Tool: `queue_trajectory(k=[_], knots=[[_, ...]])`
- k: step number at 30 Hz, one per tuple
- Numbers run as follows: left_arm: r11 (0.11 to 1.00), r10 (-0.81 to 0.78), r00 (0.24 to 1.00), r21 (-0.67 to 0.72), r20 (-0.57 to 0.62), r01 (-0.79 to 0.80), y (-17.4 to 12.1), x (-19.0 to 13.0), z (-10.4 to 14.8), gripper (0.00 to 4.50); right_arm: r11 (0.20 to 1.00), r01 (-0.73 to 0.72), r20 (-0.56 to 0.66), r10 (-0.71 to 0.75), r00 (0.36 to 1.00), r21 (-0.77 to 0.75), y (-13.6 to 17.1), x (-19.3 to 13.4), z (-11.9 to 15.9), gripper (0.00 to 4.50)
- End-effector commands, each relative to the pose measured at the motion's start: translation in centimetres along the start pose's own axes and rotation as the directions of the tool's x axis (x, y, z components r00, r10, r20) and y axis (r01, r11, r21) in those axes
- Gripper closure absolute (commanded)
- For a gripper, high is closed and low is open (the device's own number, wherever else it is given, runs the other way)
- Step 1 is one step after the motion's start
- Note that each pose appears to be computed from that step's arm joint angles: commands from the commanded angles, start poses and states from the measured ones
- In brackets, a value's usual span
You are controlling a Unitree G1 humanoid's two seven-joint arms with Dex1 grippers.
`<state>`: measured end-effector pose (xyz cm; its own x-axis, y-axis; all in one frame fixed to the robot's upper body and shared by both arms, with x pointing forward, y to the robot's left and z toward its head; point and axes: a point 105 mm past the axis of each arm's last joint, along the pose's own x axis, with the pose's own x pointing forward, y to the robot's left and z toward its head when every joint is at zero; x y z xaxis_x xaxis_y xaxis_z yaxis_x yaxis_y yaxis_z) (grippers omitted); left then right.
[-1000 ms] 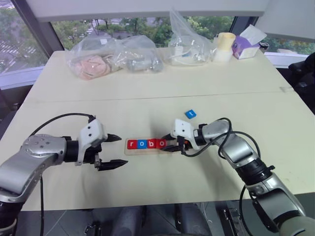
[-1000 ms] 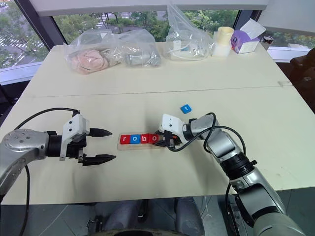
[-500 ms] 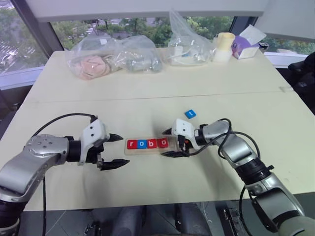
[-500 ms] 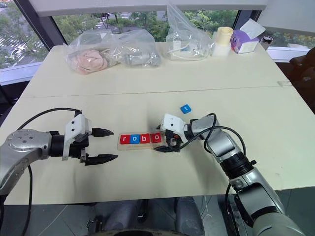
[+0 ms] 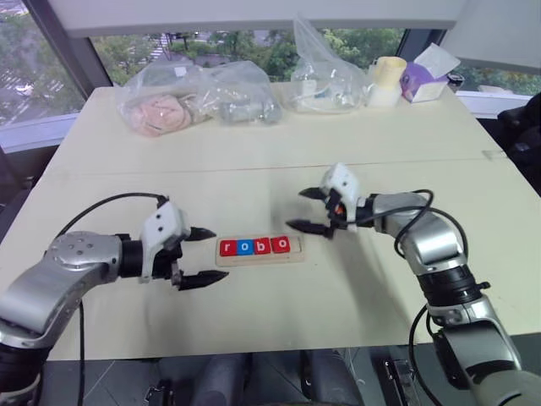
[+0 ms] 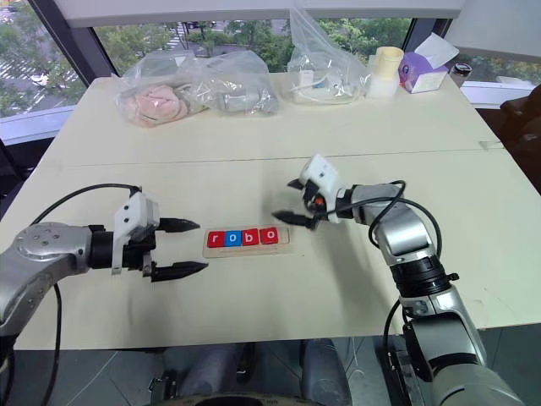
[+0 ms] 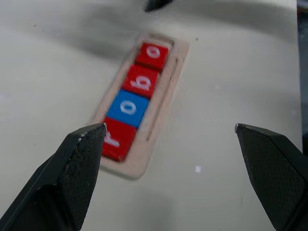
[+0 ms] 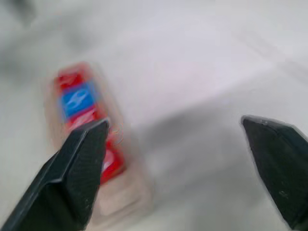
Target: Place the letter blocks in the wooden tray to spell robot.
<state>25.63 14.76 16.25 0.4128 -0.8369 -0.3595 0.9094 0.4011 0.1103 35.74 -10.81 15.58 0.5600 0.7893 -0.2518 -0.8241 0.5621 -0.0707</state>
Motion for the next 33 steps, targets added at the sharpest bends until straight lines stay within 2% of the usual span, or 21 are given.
queue_trajectory(k=[1,4,6,10,16,20,23,24,28,31,33], knots=[[0.997,0.068,0.993,0.035,0.092,-0.072,1.0,-0.4,2.4,0.00,0.972,0.216,0.042,-0.221,0.974,0.092,-2.3,-1.4,0.8,0.02],[0.994,0.096,0.984,0.029,0.148,-0.101,1.7,0.4,3.4,0.00,0.926,0.366,-0.014,-0.367,0.930,0.092,-3.5,-1.6,-0.9,0.02],[0.994,0.102,0.982,0.022,0.161,-0.107,1.9,1.0,3.6,0.00,0.905,0.416,-0.044,-0.414,0.909,0.092,-3.8,-1.5,-2.0,0.02],[0.988,0.151,0.971,0.012,0.183,-0.156,3.3,2.5,4.0,0.00,0.873,0.477,-0.088,-0.470,0.878,0.103,-4.7,-0.6,-3.7,0.02],[0.989,0.140,0.970,0.014,0.199,-0.145,3.2,3.6,4.0,0.00,0.852,0.519,-0.155,-0.506,0.849,0.061,-5.9,0.3,-5.8,0.02],[0.990,0.139,0.972,0.009,0.191,-0.143,2.9,3.6,3.5,0.00,0.848,0.529,-0.131,-0.520,0.844,0.042,-5.9,0.8,-5.5,1.24],[0.990,0.135,0.973,0.006,0.186,-0.138,2.7,3.7,3.1,0.00,0.849,0.528,-0.117,-0.521,0.846,0.038,-5.6,1.0,-5.1,2.94],[0.991,0.133,0.973,0.005,0.188,-0.136,2.6,3.8,3.1,0.00,0.847,0.530,-0.112,-0.524,0.844,0.037,-5.6,1.0,-5.0,3.32],[0.993,0.117,0.973,0.010,0.197,-0.121,2.1,4.1,3.2,0.00,0.810,0.587,-0.068,-0.584,0.809,0.023,-5.8,0.2,-3.8,3.32],[0.996,0.081,0.979,0.033,0.186,-0.089,1.3,4.4,3.2,0.00,0.738,0.672,-0.035,-0.672,0.740,0.051,-5.7,-1.7,-2.5,3.32],[0.997,0.036,0.986,0.063,0.160,-0.046,0.3,4.6,2.9,0.00,0.688,0.720,-0.039,-0.720,0.693,0.094,-4.6,-3.3,-2.0,3.32]])
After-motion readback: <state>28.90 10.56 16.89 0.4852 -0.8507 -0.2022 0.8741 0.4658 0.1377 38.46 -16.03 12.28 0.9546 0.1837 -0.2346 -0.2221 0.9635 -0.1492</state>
